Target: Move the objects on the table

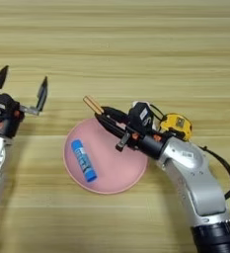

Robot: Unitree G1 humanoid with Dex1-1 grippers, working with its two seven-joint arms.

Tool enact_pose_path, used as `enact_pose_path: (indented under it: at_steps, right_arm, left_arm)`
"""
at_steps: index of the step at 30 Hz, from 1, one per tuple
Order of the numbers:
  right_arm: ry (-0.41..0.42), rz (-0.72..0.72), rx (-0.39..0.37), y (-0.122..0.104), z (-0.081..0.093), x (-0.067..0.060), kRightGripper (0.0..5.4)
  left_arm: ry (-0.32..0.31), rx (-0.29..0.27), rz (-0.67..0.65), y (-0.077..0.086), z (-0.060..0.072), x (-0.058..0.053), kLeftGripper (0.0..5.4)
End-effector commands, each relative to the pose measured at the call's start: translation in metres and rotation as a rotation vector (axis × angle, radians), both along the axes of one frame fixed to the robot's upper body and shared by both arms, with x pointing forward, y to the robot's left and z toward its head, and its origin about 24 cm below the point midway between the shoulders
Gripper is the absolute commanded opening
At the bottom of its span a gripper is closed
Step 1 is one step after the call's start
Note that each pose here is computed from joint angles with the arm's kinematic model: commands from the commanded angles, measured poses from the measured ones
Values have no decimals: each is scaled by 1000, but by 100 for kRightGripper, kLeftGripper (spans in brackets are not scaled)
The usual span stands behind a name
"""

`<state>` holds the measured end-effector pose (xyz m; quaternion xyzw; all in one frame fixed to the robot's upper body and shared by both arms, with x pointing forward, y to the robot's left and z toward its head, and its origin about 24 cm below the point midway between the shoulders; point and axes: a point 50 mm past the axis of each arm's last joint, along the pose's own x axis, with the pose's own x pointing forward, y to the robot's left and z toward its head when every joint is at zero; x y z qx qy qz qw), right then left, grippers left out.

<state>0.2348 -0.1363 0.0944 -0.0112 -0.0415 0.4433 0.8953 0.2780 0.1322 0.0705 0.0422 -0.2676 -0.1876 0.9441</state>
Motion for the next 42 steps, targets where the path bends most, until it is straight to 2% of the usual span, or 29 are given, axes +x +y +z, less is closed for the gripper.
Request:
enact_pose_path:
  at_steps: [1, 3, 4, 6, 10, 18, 22, 27, 33, 37, 42]
  right_arm:
    - [-22, -2, 6, 6, 2, -7, 86]
    - [-21, -2, 5, 8, 1, -9, 86]
    - [-21, -1, 5, 9, 1, -10, 86]
    - [-23, 0, 6, 11, 2, -11, 86]
    - [-31, 2, 9, 13, 3, -12, 86]
    - [-79, -2, -5, 14, 6, -11, 86]
    - [-107, 2, -44, 15, 2, -11, 86]
    - [-151, 28, -46, 18, 3, -14, 86]
    - [-209, 44, -57, 21, 3, -16, 86]
    - [-228, 58, -45, 23, 3, -17, 86]
    - [-252, 80, -13, 26, 7, -20, 86]
  left_arm:
    - [58, 84, -193, -12, -2, -22, 540]
    - [88, 136, -310, -17, -5, -34, 540]
    - [102, 142, -362, -19, -6, -40, 540]
    - [133, 124, -427, -20, -6, -46, 540]
    - [182, 78, -490, -19, -6, -50, 540]
    - [233, -60, -587, -18, 3, -55, 540]
    - [264, -179, -663, -19, 10, -57, 540]
    - [296, -234, -733, -22, 13, -60, 540]
    - [314, -249, -768, -26, 13, -62, 540]
    - [320, -236, -778, -29, 10, -64, 540]
    - [317, -228, -794, -32, 9, -66, 487]
